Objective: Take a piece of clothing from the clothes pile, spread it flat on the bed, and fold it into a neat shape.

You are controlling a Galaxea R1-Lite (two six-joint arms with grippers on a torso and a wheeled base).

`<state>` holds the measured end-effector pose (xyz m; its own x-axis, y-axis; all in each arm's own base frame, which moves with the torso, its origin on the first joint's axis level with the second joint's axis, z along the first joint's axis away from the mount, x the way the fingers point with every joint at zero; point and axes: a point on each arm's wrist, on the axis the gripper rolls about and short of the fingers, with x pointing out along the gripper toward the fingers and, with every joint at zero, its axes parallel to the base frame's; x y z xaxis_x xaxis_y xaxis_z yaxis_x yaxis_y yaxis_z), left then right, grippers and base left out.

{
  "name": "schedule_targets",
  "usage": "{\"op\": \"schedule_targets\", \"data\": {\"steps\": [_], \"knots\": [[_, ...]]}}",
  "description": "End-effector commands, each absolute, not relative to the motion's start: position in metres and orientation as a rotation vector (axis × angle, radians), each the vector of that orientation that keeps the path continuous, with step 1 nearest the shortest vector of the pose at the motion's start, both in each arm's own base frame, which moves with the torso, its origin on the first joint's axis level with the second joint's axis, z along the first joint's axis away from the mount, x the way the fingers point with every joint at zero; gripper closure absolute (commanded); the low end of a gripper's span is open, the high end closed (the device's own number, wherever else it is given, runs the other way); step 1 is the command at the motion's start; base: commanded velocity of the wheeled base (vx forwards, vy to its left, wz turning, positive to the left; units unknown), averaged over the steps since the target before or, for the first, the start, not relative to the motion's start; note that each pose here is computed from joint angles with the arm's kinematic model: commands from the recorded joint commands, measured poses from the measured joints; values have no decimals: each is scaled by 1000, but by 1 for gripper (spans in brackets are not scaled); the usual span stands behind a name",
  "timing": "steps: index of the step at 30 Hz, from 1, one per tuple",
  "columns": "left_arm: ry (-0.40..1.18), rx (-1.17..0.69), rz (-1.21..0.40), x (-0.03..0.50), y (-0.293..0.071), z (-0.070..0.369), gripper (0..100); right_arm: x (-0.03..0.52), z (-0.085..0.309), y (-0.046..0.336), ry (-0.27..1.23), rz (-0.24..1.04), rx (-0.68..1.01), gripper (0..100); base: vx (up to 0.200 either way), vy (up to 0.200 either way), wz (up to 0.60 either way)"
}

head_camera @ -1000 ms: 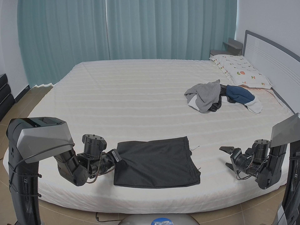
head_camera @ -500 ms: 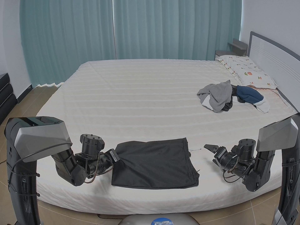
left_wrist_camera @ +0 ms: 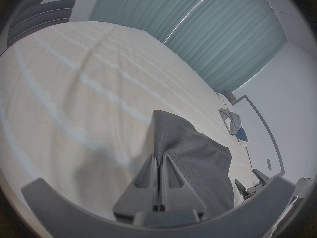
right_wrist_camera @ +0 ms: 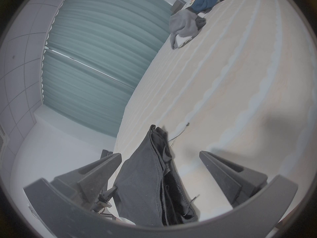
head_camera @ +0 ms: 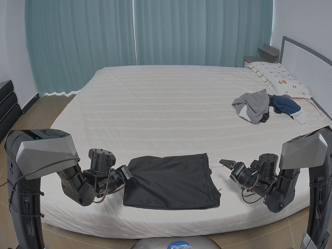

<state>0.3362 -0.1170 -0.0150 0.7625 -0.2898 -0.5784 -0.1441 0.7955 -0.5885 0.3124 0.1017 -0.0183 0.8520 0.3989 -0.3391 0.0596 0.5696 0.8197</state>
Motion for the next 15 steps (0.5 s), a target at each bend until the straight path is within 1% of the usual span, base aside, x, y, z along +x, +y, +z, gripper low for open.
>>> {"op": "schedule_targets", "data": {"steps": [1, 5, 15], "knots": [[719, -657, -88, 333, -119, -15, 100, 312, -17, 106, 526, 229, 953, 0, 0, 200, 0], [722, -655, -92, 330, -119, -13, 100, 313, -17, 106, 522, 231, 954, 0, 0, 200, 0], [765, -630, -120, 318, -130, -18, 100, 315, -21, 107, 528, 229, 953, 0, 0, 0, 0]]}}
